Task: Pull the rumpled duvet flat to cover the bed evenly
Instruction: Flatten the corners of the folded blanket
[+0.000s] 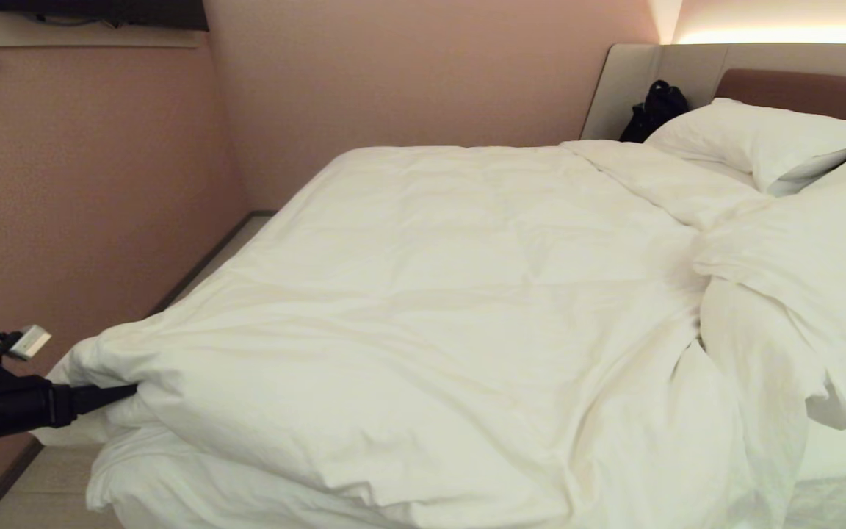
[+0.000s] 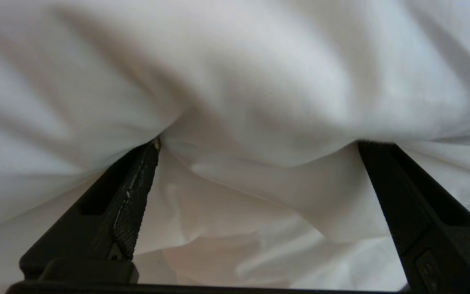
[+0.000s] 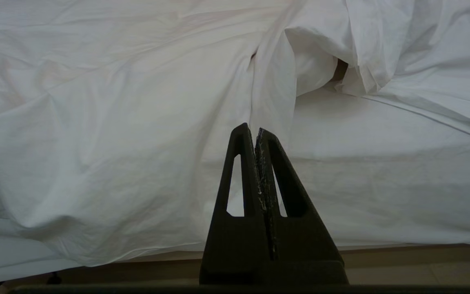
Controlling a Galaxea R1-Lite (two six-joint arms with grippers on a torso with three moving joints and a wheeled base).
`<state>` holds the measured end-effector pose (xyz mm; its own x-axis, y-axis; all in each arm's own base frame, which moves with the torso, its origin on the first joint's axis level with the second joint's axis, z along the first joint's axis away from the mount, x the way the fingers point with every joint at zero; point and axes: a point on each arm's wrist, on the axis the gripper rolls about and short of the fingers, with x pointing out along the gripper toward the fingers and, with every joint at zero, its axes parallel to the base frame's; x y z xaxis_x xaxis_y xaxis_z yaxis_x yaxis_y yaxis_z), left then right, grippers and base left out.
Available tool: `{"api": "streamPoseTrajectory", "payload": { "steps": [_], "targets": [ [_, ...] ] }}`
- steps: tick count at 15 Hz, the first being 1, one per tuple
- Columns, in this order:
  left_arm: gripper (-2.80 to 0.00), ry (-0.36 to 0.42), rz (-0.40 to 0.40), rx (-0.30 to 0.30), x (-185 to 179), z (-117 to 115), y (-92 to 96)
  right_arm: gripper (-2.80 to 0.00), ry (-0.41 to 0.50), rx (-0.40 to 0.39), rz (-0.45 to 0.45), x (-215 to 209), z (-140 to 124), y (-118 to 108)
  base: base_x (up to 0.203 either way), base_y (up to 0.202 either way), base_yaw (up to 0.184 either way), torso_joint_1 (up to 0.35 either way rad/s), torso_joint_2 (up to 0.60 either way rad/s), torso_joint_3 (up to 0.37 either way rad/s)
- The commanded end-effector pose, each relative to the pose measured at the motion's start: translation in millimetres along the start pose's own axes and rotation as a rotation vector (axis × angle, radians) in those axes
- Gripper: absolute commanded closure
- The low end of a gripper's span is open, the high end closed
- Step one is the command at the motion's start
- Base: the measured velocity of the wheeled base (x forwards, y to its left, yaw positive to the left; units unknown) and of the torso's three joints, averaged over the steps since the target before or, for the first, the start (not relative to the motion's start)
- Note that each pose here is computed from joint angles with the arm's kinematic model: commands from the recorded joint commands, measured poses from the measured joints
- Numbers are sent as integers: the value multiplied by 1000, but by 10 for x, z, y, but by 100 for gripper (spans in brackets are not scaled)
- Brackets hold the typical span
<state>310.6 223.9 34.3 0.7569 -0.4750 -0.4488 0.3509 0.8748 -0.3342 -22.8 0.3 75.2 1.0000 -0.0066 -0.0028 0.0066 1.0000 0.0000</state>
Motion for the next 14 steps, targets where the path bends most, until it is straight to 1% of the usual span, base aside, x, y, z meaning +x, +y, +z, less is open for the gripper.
{"api": "streamPoseTrajectory", "payload": {
  "steps": [1,3,4,7,12,13,14],
  "targets": [
    [-280,7,-24,1,97,-26,0,0,-1,0,0,0,1,0,0,0,0,0,0,0],
    [-280,9,-42,2,196,33,-11,0,-1,0,0,0,1,0,0,0,0,0,0,0],
    [-280,11,-51,-7,240,44,-14,0,-1,0,0,0,1,0,0,0,0,0,0,0],
    [-280,14,-56,-7,306,36,7,0,-1,0,0,0,1,0,0,0,0,0,0,0],
    [-280,10,-57,-64,329,68,34,0,-1,0,0,0,1,0,0,0,0,0,0,0],
    [0,6,-53,-66,326,95,43,0,-1,0,0,0,1,0,0,0,0,0,0,0],
    [0,0,-54,-61,319,120,41,0,-1,0,0,0,1,0,0,0,0,0,0,0]
  ]
}}
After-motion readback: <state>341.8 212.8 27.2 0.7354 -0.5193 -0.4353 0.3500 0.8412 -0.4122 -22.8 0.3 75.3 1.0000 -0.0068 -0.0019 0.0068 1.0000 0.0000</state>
